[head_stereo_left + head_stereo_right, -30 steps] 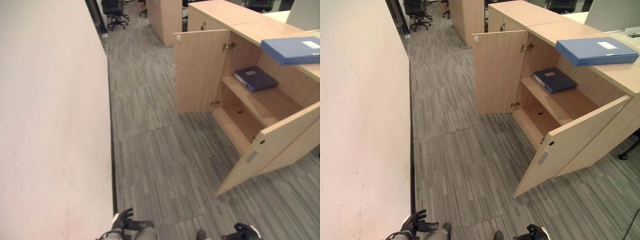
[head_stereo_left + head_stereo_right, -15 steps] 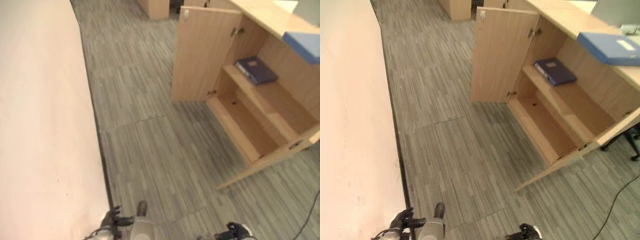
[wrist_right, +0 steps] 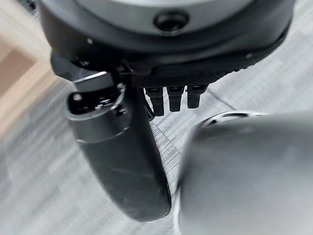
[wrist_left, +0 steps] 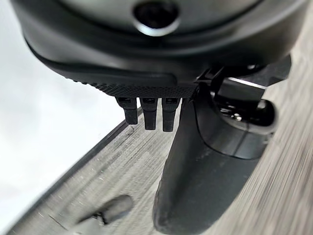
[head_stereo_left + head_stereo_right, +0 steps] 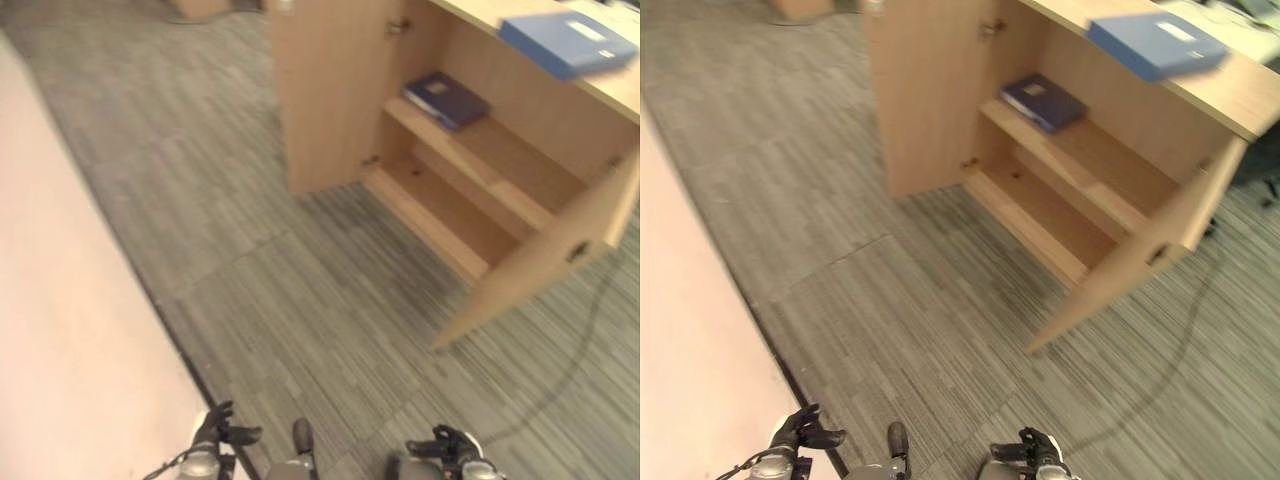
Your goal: Put the empty folder in the office cabinet
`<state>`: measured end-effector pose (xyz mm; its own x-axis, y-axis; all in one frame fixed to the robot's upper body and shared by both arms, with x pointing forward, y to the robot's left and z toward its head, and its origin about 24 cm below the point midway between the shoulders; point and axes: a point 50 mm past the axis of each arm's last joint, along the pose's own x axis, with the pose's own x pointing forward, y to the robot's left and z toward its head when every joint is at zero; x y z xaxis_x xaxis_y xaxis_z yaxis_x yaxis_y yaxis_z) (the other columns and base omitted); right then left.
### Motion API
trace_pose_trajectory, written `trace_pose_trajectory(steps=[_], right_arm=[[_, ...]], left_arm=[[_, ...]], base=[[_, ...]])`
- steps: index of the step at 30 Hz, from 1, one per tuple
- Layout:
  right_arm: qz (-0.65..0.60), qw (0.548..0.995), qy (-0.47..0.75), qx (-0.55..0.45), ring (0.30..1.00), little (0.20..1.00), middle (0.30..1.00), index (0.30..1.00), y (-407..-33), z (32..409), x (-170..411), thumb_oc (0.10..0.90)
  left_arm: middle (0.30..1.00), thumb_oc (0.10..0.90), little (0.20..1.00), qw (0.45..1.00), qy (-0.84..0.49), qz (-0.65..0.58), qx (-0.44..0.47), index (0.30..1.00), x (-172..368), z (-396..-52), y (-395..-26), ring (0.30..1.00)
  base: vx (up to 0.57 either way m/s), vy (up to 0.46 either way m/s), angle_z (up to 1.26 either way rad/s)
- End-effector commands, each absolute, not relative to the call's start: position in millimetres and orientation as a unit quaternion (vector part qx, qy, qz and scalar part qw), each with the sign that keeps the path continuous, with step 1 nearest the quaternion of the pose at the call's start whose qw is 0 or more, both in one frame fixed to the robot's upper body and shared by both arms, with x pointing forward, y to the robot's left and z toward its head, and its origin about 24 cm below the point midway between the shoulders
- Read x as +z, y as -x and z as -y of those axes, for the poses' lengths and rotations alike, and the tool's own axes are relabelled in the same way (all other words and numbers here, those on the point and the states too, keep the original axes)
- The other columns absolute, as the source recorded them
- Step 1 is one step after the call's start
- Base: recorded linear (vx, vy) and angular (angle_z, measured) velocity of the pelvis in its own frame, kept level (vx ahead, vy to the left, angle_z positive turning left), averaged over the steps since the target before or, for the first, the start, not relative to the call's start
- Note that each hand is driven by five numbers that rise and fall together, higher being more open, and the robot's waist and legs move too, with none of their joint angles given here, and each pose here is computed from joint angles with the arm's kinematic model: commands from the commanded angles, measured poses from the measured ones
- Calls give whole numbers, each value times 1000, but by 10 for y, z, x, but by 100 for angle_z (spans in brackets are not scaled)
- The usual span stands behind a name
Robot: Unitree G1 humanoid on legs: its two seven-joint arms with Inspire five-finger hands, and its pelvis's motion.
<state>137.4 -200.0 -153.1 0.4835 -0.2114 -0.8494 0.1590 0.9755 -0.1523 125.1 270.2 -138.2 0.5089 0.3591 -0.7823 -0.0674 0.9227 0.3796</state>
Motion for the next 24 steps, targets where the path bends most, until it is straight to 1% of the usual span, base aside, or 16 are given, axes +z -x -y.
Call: trace_pose_trajectory(steps=[1, 3, 4, 5, 8, 9, 11, 12, 13, 15, 17, 19, 24], right_arm=[[-513, 837, 75, -177, 900, 900, 900, 900, -1246, 2544, -1469, 800], [-526, 825, 82, -190, 900, 900, 900, 900, -1146, 2613, -1483, 800], [-542, 813, 82, -196, 900, 900, 900, 900, -1029, 2639, -1509, 800], [-543, 813, 82, -196, 900, 900, 900, 900, -1026, 2645, -1508, 800], [-579, 784, 83, -207, 900, 900, 900, 900, -716, 2699, -1561, 800], [-579, 784, 83, -208, 900, 900, 900, 900, -710, 2701, -1562, 800], [-598, 764, 78, -232, 900, 900, 900, 900, -483, 2807, -1560, 800], [-599, 761, 84, -234, 900, 900, 900, 900, -447, 2858, -1545, 800], [-570, 780, 86, -243, 900, 900, 900, 900, -662, 2942, -1481, 800], [-554, 792, 72, -246, 900, 900, 900, 900, -757, 2941, -1461, 800], [-560, 793, 71, -229, 900, 900, 900, 900, -735, 2865, -1494, 800], [-564, 792, 74, -221, 900, 900, 900, 900, -711, 2836, -1509, 800], [-549, 800, 68, -232, 900, 900, 900, 900, -798, 2858, -1480, 800]], left_arm=[[900, 800, 900, 881, -168, -433, 89, 900, -1289, -2583, -1577, 900], [900, 800, 900, 884, -171, -428, 75, 900, -1298, -2501, -1615, 900], [900, 800, 900, 887, -173, -423, 65, 900, -1296, -2450, -1645, 900], [900, 800, 900, 887, -173, -424, 65, 900, -1299, -2444, -1644, 900], [900, 800, 900, 885, -186, -425, 47, 900, -1307, -2422, -1645, 900], [900, 800, 900, 885, -186, -425, 47, 900, -1309, -2420, -1642, 900], [900, 800, 900, 878, -196, -434, 34, 900, -1345, -2381, -1597, 900], [900, 800, 900, 879, -191, -435, 31, 900, -1356, -2340, -1596, 900], [900, 800, 900, 892, -179, -415, 27, 900, -1307, -2261, -1734, 900], [900, 800, 900, 897, -177, -404, 25, 900, -1277, -2230, -1807, 900], [900, 800, 900, 894, -171, -414, 29, 900, -1308, -2222, -1753, 900], [900, 800, 900, 891, -172, -419, 29, 900, -1321, -2227, -1728, 900], [900, 800, 900, 884, -167, -435, 41, 900, -1358, -2294, -1620, 900]], base=[[419, 0, -76], [419, -37, -2], [394, -32, 4], [438, -54, 14], [324, -62, 16], [265, -67, 40], [625, -233, 65], [914, -522, 57], [612, -424, 45], [708, -204, -6], [757, 104, -71], [476, 181, -83], [657, 236, -70]])
